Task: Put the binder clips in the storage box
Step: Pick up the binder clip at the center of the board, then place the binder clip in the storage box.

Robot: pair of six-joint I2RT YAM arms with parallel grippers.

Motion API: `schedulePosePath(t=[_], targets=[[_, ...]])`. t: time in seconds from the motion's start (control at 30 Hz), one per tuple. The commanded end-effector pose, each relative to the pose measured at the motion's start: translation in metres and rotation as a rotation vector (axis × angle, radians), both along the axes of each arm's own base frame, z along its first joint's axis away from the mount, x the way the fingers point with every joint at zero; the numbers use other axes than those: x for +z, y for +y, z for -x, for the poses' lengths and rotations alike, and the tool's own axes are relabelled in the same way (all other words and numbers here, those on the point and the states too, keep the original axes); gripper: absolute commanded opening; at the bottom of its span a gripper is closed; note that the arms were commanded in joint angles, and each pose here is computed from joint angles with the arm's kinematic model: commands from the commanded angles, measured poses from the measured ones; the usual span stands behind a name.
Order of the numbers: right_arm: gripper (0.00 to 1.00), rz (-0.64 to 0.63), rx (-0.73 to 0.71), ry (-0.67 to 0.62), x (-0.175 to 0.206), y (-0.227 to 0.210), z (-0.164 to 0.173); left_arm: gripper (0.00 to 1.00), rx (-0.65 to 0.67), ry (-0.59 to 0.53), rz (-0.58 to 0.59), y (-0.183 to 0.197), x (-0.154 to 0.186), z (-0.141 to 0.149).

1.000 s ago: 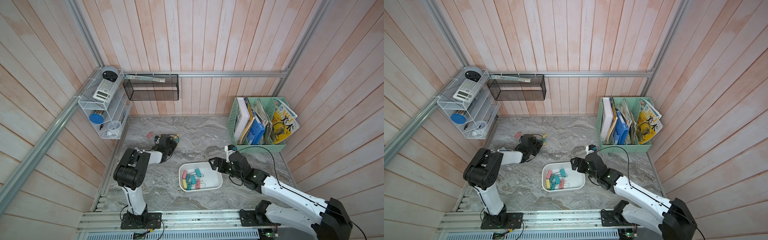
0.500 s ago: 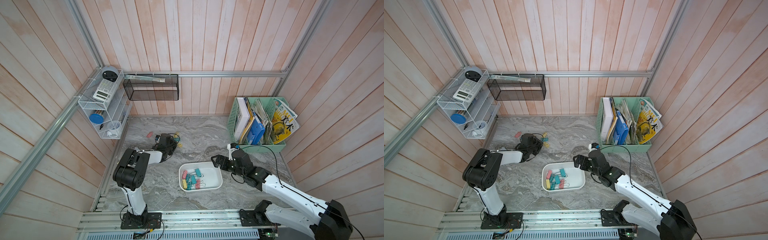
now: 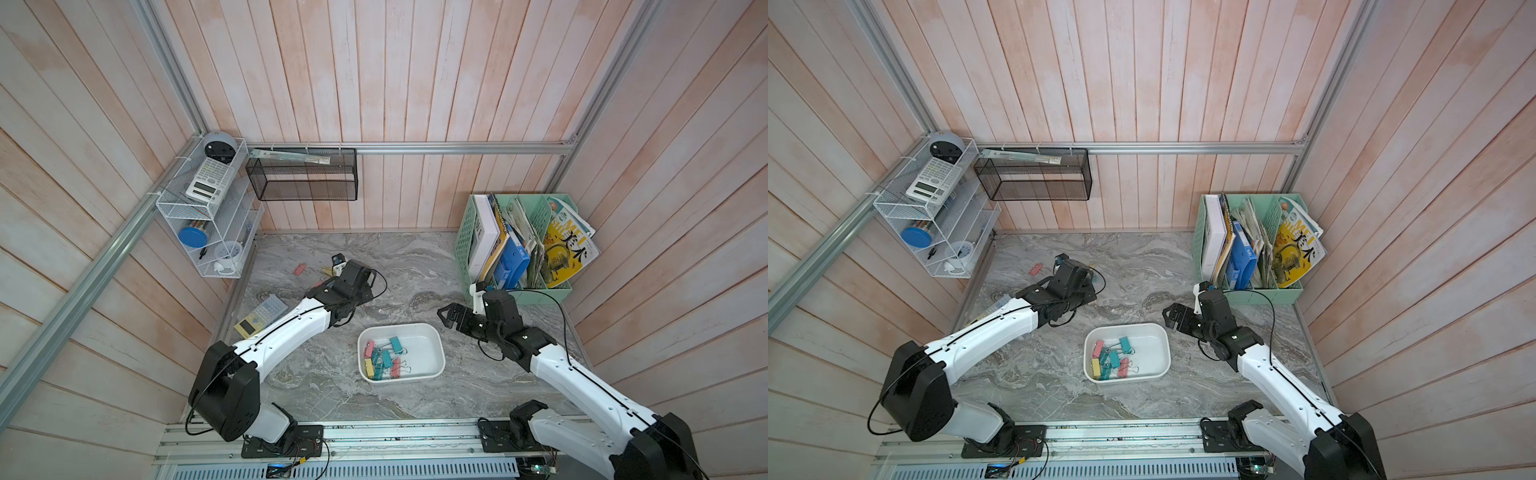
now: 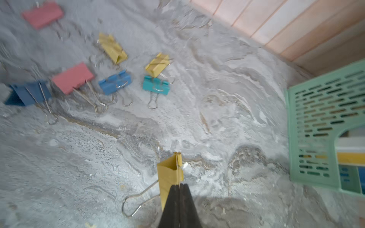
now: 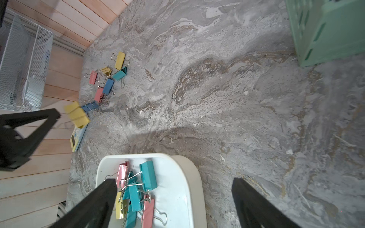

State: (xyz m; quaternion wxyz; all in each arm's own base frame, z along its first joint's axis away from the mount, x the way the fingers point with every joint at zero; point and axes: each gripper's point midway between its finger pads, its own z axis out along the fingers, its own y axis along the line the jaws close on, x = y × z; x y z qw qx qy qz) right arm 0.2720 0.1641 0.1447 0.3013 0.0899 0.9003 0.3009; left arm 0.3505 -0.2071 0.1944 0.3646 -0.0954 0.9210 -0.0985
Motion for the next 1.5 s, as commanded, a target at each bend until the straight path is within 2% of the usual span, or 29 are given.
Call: schedulePosePath(t=[0.0,0.13,0.23,0.3,0.43,0.6,0.7,0.87,1.1,1.2,1.33,1.47], targets=[[0.98,0.080,-0.072,0.015,0.002,-0.022,-0.004,0.00,-0.120,0.070,-0.481,0.025,0.024,0.049],[0.98,0.071,-0.190,0.113,-0.014,-0.052,-0.011,0.00,-0.266,0.148,-0.701,-0.011,0.036,0.092],[0.98,0.045,-0.221,0.134,-0.017,-0.063,-0.012,0.00,-0.324,0.188,-0.806,-0.039,0.026,0.114],[0.97,0.039,-0.219,0.120,-0.016,-0.065,-0.012,0.00,-0.365,0.213,-0.783,-0.063,0.008,0.122],[0.98,0.041,-0.209,0.089,-0.009,-0.067,-0.008,0.00,-0.434,0.260,-0.634,-0.109,-0.036,0.126],[0.98,0.052,-0.211,0.066,-0.002,-0.072,0.005,0.00,-0.435,0.295,-0.629,-0.137,-0.076,0.117],[0.98,0.042,-0.216,0.045,0.002,-0.075,0.013,0.00,-0.406,0.317,-0.652,-0.138,-0.095,0.110],[0.98,0.041,-0.227,0.017,0.006,-0.079,0.024,0.00,-0.334,0.334,-0.761,-0.111,-0.105,0.101],[0.98,0.016,-0.221,0.002,0.009,-0.076,0.023,0.00,-0.330,0.352,-0.744,-0.105,-0.121,0.105],[0.98,-0.004,-0.212,0.007,0.009,-0.072,0.021,0.16,-0.333,0.347,-0.752,-0.108,-0.130,0.104],[0.98,-0.014,-0.198,-0.005,0.014,-0.070,0.021,0.30,-0.345,0.307,-0.730,-0.118,-0.128,0.101],[0.98,-0.018,-0.198,-0.029,0.023,-0.070,0.021,0.33,-0.394,0.273,-0.644,-0.142,-0.120,0.103]])
